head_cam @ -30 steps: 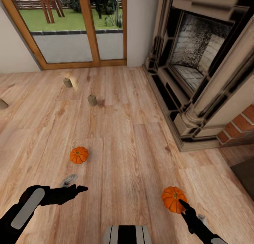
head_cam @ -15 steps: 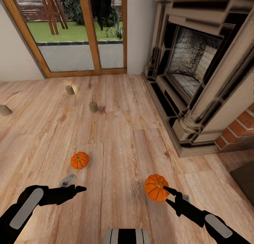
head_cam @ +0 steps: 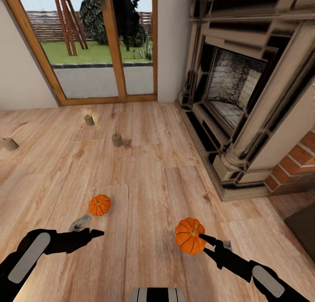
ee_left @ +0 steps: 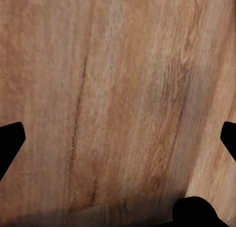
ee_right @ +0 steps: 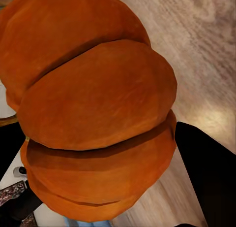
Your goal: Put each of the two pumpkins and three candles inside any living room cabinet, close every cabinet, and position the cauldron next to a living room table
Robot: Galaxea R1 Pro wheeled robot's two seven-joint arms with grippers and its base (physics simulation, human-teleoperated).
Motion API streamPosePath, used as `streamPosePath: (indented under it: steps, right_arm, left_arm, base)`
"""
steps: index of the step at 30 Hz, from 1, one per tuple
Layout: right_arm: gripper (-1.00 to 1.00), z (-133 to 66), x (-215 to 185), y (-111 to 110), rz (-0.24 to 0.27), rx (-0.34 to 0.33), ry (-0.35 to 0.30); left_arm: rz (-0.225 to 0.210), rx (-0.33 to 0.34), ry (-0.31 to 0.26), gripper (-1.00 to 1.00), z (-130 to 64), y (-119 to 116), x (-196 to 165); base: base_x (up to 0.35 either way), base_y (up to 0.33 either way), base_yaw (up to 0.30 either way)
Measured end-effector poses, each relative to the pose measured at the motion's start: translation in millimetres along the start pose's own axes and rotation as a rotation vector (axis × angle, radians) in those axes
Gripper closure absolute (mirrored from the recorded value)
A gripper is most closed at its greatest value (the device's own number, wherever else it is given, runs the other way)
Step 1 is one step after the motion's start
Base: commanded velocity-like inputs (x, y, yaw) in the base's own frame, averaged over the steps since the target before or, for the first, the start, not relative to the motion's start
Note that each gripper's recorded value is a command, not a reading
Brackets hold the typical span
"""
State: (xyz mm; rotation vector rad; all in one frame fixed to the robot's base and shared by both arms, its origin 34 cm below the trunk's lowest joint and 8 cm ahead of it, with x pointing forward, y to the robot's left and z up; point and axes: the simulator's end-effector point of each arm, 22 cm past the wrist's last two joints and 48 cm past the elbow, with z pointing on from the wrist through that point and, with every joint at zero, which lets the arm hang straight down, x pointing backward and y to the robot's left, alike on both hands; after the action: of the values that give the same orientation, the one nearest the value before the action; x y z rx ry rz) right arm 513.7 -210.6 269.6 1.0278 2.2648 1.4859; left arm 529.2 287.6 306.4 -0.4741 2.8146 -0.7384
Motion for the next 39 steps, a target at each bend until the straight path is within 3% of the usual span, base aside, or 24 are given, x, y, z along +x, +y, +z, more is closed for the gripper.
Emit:
streamPosePath:
  steps: [4,9,21,39]
  right_arm:
    - [1.00,-1.6,-2,8,-0.012,-0.011,-0.005]
    - [1.00,-2.5,-14,19,-0.075,-0.027,-0.065]
    - [1.00,-7.3,-24,39,-0.138,-0.051,-0.110]
    - [1.00,-7.7,-30,36,-0.162,-0.036,-0.139]
  left_arm:
    - [-0.001,0.002,-0.022,-1.00,-7.4,-2,-7]
    - [0.005,0.011,-0.040,-1.00,-14.6,-8,-11]
    - [0.031,0.043,-0.072,-1.00,-25.0,-30,-17]
    - [0.020,0.047,-0.080,-1.00,-27.2,-28,-20]
  base:
    - [0.000,0.000,0.000]
    - [0.000,0.000,0.000]
    - [0.000,0.000,0.000]
    - [0.000,0.190,0.001]
